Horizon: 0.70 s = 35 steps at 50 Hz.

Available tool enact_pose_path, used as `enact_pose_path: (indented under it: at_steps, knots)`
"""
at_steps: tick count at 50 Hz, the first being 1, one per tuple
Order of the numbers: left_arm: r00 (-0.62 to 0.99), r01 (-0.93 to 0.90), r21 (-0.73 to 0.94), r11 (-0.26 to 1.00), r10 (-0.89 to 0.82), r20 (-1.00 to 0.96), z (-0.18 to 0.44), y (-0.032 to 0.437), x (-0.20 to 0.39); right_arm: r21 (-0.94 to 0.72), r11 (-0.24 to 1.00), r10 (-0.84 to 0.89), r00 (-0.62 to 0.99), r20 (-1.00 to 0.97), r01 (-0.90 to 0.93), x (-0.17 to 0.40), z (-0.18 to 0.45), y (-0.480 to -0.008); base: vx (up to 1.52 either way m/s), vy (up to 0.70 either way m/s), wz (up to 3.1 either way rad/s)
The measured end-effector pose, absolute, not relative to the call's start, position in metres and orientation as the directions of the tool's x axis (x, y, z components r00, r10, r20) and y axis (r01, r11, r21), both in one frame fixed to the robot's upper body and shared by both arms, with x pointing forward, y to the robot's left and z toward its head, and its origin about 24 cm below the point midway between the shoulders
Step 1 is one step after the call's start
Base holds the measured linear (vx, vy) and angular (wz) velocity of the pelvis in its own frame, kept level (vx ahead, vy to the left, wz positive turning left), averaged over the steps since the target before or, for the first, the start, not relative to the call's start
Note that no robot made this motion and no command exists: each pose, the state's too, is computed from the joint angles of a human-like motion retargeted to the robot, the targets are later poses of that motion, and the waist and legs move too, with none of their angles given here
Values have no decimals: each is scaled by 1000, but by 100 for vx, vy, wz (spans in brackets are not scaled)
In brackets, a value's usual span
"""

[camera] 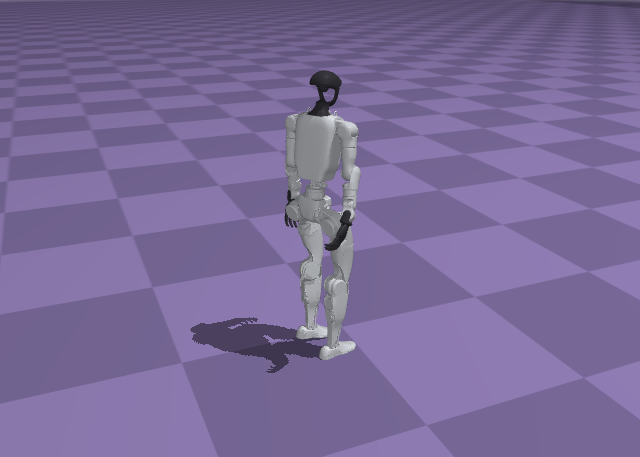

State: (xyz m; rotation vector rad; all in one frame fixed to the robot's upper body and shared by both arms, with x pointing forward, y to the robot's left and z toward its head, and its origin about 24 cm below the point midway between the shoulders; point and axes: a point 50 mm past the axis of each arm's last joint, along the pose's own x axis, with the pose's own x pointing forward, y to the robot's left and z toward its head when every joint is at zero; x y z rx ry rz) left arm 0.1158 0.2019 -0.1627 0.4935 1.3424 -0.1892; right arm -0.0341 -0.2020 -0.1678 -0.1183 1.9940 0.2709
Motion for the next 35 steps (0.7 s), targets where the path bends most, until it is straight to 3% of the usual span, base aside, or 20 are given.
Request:
enact_pose_path:
  at_steps: [5,8,15,19,23,27,31,35]
  knots:
    - [172,95,114,989,97,-980,-169,198,99,-121,958,-183,-228,-956,-261,-5,-169,-235,-19,-8,297]
    - [134,8,123,992,121,-984,-171,204,86,-263,946,-293,-152,-944,-189,10,-167,-250,-20,-6,341]
    - [19,52,255,965,255,-967,-177,208,35,-284,958,-281,-60,-958,43,32,-166,-253,-11,6,307]
    - [-127,116,144,983,158,-979,-180,194,-1,-249,968,-249,2,-969,46,46,-169,-241,-2,12,182]
    - [-309,167,-50,985,4,-951,-176,184,-36,-197,979,-193,67,-979,-61,69,-170,-225,4,8,118]
    - [-435,181,-157,971,-64,-898,-171,175,-70,-174,937,-140,133,-981,-302,93,-168,-211,17,15,70]
    - [-523,76,-207,975,-138,-841,-164,160,-96,-172,821,-84,183,-980,-545,107,-167,-194,34,16,44]
    - [-503,-60,-210,976,-211,-838,-164,147,-99,-194,755,-56,234,-971,-626,108,-169,-175,38,12,2]
